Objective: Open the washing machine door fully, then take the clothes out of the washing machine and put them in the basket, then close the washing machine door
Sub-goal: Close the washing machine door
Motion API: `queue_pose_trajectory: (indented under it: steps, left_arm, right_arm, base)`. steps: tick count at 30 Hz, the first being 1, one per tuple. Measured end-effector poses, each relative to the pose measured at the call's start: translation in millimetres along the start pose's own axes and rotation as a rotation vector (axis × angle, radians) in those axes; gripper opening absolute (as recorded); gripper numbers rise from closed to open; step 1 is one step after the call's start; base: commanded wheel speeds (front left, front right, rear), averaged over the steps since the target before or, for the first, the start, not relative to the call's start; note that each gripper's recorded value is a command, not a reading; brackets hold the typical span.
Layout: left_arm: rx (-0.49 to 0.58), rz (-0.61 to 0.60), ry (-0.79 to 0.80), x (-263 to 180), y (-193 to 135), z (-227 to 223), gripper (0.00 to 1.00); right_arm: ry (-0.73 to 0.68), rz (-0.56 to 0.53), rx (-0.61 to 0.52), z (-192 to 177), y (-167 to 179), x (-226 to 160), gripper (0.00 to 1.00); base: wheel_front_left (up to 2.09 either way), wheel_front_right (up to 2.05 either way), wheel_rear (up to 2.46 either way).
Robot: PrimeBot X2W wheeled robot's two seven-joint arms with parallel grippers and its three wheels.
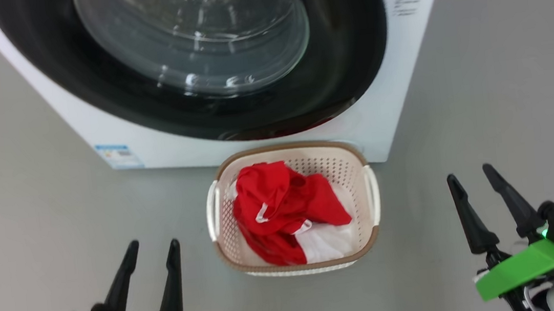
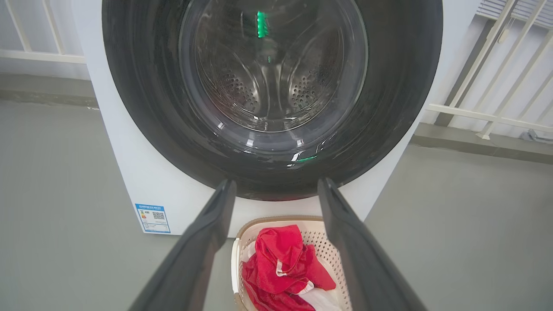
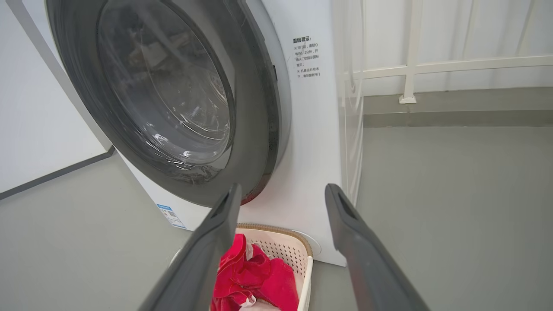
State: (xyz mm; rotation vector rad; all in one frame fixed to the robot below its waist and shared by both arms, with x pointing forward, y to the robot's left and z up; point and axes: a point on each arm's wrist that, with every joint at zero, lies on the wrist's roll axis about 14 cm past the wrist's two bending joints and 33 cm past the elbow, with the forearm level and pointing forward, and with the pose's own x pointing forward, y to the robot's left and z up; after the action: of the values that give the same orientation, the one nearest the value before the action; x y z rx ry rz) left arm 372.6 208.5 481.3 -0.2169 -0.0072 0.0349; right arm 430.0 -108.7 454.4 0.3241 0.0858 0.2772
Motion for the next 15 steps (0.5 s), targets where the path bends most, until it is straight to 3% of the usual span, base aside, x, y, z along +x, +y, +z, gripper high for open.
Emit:
queue_pose_trajectory:
  steps: [15]
  left_arm:
    - [0.007,-0.072,-0.008,-8.8,-17.1,3.6,1.00]
  right_arm:
    - [-0.033,-0.128,-0.013,14.3,-30.3,-56.4,1.00]
  base:
    - [0.00,0.00,0.00]
